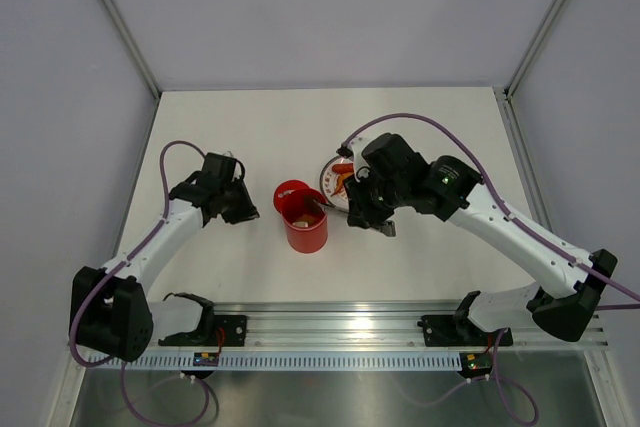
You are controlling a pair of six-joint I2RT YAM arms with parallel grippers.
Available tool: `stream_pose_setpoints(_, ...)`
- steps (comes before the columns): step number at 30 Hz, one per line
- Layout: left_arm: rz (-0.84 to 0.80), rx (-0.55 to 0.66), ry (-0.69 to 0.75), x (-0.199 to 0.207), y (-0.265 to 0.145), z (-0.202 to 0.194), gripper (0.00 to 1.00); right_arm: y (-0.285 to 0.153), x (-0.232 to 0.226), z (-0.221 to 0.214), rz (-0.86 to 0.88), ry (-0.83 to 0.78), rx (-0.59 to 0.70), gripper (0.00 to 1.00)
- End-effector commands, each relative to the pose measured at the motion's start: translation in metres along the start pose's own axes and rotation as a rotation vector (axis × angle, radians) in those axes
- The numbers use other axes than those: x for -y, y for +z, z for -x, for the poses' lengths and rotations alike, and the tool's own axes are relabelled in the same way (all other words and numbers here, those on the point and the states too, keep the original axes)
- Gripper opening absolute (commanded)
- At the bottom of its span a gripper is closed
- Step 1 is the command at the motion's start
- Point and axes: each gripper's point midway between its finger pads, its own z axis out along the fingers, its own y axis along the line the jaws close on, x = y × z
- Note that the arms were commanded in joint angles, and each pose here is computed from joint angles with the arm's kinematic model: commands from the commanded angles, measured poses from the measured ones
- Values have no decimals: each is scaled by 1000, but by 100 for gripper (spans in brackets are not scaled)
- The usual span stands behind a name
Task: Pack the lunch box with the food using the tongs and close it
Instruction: Adjust the packing box at the center of the board.
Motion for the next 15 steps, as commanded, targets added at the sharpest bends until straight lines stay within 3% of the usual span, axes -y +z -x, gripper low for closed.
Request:
stream_pose_setpoints(1, 4, 17, 16, -10, -5, -7, 19, -22, -11, 42, 14, -44, 171, 0)
stream_pose_setpoints(7, 1, -44, 5, -28, -5, -44, 18, -41, 22, 78, -188, -8, 314, 0)
stream_pose_setpoints(15, -113, -129, 5, -2, 2, -76, 18, -18, 86, 83, -364, 138, 258, 0)
